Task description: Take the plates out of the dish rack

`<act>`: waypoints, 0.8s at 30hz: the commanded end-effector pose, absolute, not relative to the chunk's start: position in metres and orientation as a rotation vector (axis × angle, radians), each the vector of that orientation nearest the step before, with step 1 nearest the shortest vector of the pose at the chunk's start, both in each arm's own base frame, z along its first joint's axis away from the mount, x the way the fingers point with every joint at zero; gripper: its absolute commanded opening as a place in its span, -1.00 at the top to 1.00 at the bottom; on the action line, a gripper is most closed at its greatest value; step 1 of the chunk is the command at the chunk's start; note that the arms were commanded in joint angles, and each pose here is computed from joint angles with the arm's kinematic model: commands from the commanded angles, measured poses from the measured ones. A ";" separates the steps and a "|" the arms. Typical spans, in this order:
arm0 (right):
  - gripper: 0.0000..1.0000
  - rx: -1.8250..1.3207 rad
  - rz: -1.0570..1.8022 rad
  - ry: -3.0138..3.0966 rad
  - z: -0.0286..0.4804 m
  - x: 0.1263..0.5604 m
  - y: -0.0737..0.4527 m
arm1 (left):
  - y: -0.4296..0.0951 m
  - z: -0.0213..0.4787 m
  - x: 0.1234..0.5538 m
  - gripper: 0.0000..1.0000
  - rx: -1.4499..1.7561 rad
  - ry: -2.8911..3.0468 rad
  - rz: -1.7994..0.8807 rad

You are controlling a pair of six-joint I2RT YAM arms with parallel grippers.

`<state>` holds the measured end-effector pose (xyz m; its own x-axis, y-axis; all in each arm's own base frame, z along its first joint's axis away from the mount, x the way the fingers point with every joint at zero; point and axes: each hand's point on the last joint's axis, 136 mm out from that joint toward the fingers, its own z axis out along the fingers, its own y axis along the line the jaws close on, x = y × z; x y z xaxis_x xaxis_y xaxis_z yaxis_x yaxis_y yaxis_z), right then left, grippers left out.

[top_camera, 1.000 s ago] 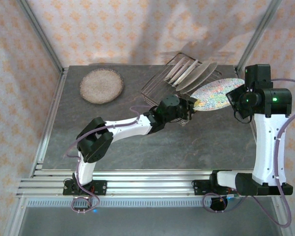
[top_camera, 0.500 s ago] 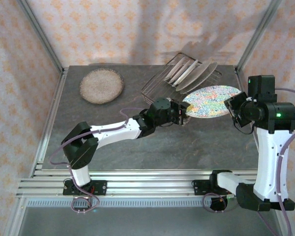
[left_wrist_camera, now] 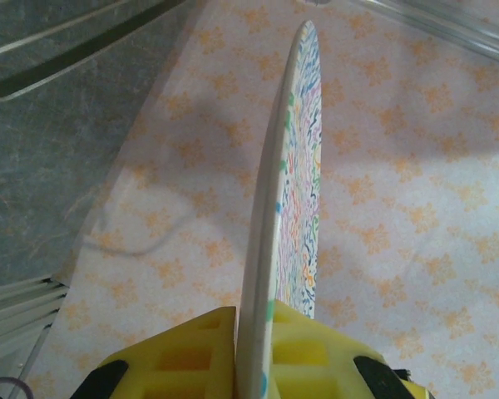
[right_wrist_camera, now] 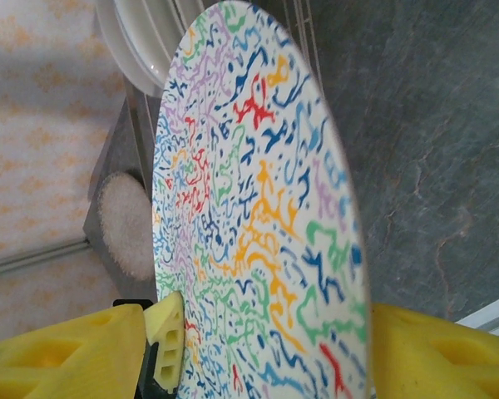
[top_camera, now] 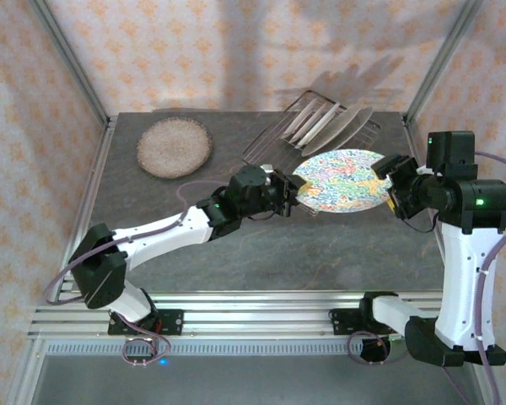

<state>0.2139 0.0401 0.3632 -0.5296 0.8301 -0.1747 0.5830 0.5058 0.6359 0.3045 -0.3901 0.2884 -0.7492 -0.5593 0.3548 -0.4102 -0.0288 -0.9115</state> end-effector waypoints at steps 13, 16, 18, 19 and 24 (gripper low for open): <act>-0.49 0.821 1.098 2.289 0.394 0.256 0.094 | -0.268 0.341 0.316 1.00 -0.906 1.876 -1.768; -0.51 0.746 1.145 2.315 0.396 0.269 0.110 | -0.244 0.340 0.321 1.00 -0.926 1.836 -1.719; -0.52 0.685 1.183 2.320 0.399 0.275 0.123 | -0.229 0.341 0.324 1.00 -0.938 1.810 -1.691; -0.52 0.654 1.200 2.322 0.400 0.277 0.130 | -0.220 0.341 0.326 1.00 -0.944 1.796 -1.678; -0.52 0.527 1.238 2.312 0.406 0.289 0.160 | -0.177 0.339 0.340 1.00 -0.987 1.726 -1.591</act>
